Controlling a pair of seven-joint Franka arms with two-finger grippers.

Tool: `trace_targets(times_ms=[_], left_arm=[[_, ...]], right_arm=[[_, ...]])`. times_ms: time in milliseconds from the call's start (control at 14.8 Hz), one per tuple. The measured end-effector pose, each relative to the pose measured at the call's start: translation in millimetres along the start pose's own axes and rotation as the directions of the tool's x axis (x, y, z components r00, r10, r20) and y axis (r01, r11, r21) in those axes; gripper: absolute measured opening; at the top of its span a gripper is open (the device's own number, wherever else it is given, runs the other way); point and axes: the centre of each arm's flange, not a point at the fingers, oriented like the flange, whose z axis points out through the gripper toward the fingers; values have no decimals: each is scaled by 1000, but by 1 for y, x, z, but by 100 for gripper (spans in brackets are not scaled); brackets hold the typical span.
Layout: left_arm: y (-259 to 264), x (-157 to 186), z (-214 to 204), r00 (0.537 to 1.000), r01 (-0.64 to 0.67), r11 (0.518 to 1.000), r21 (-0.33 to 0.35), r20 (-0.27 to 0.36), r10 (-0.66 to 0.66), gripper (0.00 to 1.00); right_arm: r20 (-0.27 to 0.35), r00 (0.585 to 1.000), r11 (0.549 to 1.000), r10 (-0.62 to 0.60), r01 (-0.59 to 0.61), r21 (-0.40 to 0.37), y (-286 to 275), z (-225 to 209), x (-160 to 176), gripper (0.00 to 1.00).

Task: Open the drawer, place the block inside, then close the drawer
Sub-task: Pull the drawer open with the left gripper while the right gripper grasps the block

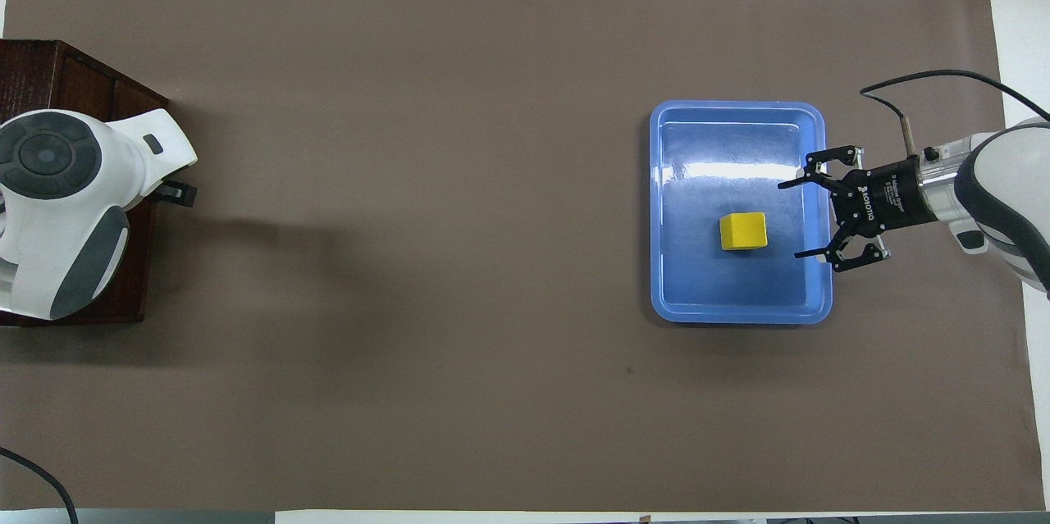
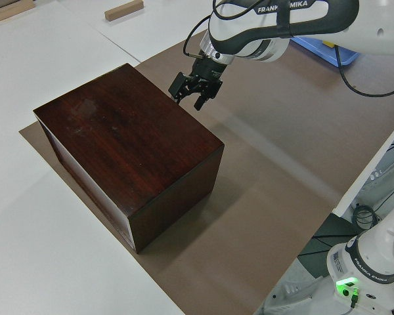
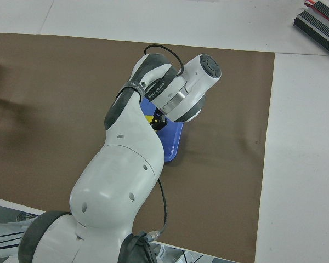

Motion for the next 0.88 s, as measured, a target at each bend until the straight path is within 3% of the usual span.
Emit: trace_targets(times_ms=[202, 337, 606, 876], left_arm=[[8, -5, 10, 999, 40, 999, -7, -18, -40, 100], [15, -2, 7, 995, 97, 995, -15, -35, -97, 100], [110, 21, -48, 973, 211, 965, -159, -63, -223, 100], [154, 22, -73, 970, 228, 959, -168, -43, -238, 100]], right_arm=[[84, 996, 999, 33, -35, 20, 0, 16, 31, 100], [100, 994, 999, 37, -38, 13, 0, 25, 41, 100], [123, 992, 1000, -2, 1, 9, 3, 37, 47, 100], [141, 990, 999, -23, 18, 33, 9, 48, 51, 100]])
